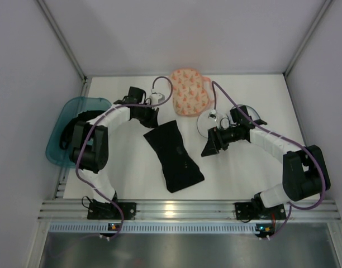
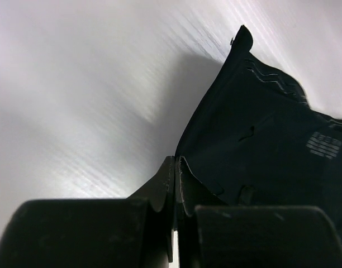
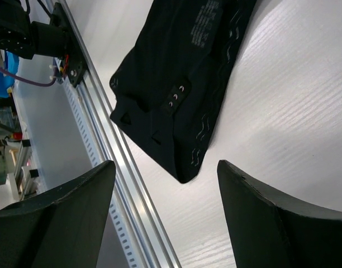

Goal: Place the bra in the laundry bag and zip it closed
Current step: Adjust the bra at the center of the board.

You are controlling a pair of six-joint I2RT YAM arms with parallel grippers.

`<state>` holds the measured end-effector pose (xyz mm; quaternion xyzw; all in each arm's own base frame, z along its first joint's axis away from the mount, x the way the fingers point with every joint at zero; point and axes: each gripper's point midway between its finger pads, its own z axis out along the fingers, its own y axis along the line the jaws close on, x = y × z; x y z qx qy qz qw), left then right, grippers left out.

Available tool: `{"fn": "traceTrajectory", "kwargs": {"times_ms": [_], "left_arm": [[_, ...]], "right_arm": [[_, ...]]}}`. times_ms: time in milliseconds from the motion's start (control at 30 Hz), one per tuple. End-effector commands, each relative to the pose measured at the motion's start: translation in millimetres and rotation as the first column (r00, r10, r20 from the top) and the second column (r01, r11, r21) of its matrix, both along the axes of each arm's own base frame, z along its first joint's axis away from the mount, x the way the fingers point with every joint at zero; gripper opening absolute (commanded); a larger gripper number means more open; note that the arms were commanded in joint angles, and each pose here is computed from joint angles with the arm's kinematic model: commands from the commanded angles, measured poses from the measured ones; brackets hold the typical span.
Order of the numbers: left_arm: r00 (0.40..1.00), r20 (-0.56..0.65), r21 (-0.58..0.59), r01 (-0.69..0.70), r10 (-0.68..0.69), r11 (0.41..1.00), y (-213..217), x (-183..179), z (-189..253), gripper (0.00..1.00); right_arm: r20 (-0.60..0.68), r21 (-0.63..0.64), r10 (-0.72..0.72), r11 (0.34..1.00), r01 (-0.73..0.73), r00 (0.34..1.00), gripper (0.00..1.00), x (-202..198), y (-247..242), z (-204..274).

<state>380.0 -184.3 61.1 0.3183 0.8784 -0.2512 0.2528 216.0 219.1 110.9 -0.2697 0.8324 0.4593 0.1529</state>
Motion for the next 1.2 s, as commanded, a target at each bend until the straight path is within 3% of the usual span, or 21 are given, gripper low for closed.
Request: {"fn": "traceTrajectory", "kwargs": {"times_ms": [0, 200, 433, 967, 1167], "left_arm": [[0.974, 0.220, 0.010, -0.057, 0.053, 0.998, 7, 28, 74, 0.00], [0.936, 0.348, 0.077, -0.089, 0.057, 0.993, 17, 26, 108, 0.00], [0.927, 0.375, 0.156, -0.035, -0.027, 0.987, -11, -25, 103, 0.00], [0.940, 0.295, 0.145, 0.133, -0.171, 0.981, -59, -118, 93, 0.00], [0.939, 0.218, 0.201, 0.225, -0.267, 0.954, -74, -153, 59, 0.00]], "right_arm": [[0.073, 0.030, 0.018, 0.999, -0.020, 0.997, 0.75, 6, 5, 15], [0.077, 0.039, 0.007, 0.999, -0.010, 0.997, 0.75, 9, 6, 19], [0.056, 0.043, -0.029, 0.999, 0.026, 0.998, 0.75, 15, 3, 22], [0.004, 0.041, -0.119, 0.992, 0.119, 0.993, 0.76, 30, -21, 18], [-0.006, 0.034, -0.119, 0.992, 0.119, 0.993, 0.76, 28, -22, 13]]}}
